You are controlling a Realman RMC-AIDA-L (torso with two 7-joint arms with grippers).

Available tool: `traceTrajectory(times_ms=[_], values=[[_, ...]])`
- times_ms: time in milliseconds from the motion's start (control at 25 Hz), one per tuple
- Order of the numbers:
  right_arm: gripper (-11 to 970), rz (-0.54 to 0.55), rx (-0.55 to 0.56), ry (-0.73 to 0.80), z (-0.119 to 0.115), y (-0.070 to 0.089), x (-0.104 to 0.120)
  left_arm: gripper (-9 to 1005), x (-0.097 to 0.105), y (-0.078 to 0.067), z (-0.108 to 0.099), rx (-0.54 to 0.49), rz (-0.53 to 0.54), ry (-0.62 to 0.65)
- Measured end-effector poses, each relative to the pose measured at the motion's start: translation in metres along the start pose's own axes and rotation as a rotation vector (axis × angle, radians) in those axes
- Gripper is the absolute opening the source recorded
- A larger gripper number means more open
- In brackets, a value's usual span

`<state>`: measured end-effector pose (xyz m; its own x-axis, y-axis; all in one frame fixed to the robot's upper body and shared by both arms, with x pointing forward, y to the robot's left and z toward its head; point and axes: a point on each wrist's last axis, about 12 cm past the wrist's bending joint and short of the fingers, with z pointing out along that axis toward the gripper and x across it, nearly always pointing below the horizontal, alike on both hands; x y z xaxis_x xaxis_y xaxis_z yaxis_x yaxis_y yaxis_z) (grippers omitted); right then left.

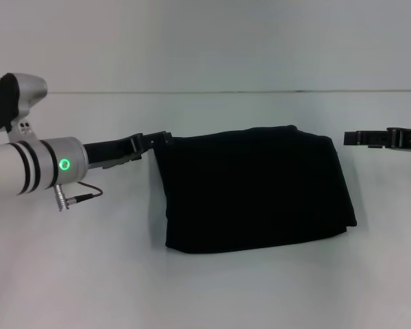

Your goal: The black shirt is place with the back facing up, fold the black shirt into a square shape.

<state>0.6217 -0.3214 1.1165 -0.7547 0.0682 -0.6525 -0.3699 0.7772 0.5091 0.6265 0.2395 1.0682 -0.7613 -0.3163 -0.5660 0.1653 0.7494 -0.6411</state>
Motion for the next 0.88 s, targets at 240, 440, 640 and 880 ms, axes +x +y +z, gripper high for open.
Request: traceTrajectory(times_ms=[240,440,640,880], values=[[812,-0.011,0.013,-0.007,0.001,0.000,-0.003,922,0.001,-0.006,0.007,0.004,-0.001,0.010],[810,-0.021,0.007,-0.007,0.006,0.004,-0.004,912,0.003,-0.010,0.013,-0.003,-0.003,0.013],[808,-0.026,-0.002,0.010,0.014,0.008,-0.002,902,0.005,-0.016,0.021,-0.013,0.012,0.026],[808,-0.032,0.007,0.029,0.025,0.013,0.003,891,0.007,-0.025,0.030,-0.022,0.045,0.043]])
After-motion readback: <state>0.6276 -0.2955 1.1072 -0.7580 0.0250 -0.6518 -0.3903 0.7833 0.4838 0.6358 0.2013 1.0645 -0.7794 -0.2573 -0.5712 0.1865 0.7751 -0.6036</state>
